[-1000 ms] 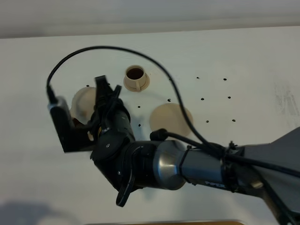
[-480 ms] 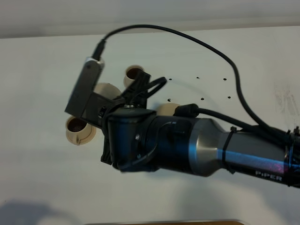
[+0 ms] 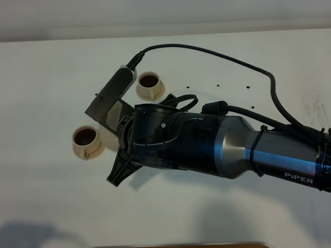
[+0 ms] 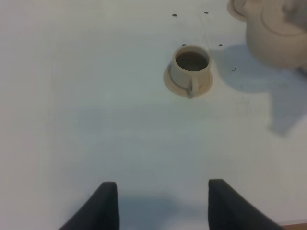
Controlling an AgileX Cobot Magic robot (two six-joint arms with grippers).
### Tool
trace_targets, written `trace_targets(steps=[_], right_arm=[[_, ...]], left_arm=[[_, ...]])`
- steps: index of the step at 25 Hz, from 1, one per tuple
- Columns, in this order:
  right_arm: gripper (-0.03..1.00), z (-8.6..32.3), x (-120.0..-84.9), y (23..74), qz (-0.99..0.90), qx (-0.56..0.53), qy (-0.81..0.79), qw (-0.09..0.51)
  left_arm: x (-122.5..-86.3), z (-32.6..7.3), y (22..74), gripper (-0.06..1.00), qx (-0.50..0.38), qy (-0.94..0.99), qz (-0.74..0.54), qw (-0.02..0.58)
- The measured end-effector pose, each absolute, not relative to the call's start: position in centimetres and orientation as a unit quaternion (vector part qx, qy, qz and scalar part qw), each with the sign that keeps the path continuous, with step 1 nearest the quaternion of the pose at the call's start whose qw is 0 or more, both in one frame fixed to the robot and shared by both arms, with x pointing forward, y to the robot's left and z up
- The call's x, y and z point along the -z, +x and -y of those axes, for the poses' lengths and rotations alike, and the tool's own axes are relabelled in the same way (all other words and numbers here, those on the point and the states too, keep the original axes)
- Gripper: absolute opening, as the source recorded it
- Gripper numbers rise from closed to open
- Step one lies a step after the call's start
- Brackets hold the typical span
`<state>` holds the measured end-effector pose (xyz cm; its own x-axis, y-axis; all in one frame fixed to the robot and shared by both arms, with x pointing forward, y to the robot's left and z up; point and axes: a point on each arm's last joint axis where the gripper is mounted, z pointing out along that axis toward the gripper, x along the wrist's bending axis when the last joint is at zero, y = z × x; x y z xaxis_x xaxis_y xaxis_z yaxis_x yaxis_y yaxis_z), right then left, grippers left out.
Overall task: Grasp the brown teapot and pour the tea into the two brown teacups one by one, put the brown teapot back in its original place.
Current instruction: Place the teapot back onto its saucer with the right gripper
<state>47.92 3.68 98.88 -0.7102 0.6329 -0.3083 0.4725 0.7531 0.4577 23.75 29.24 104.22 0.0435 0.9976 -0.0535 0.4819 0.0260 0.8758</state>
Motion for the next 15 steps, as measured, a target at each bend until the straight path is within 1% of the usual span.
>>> trace_targets(steps=[6,15], right_arm=[[0.08,-4.2,-98.4,47.9,-0.909,-0.195,0.305,0.208],[0.08,-4.5,-94.0,49.6,-0.911,-0.179,0.326,0.179]], left_arm=[[-104.2,-29.2,23.8,0.49,-0.336,0.611,-0.605,0.384],[-104.2,-29.2,23.8,0.49,-0.336,0.611,-0.605,0.384]])
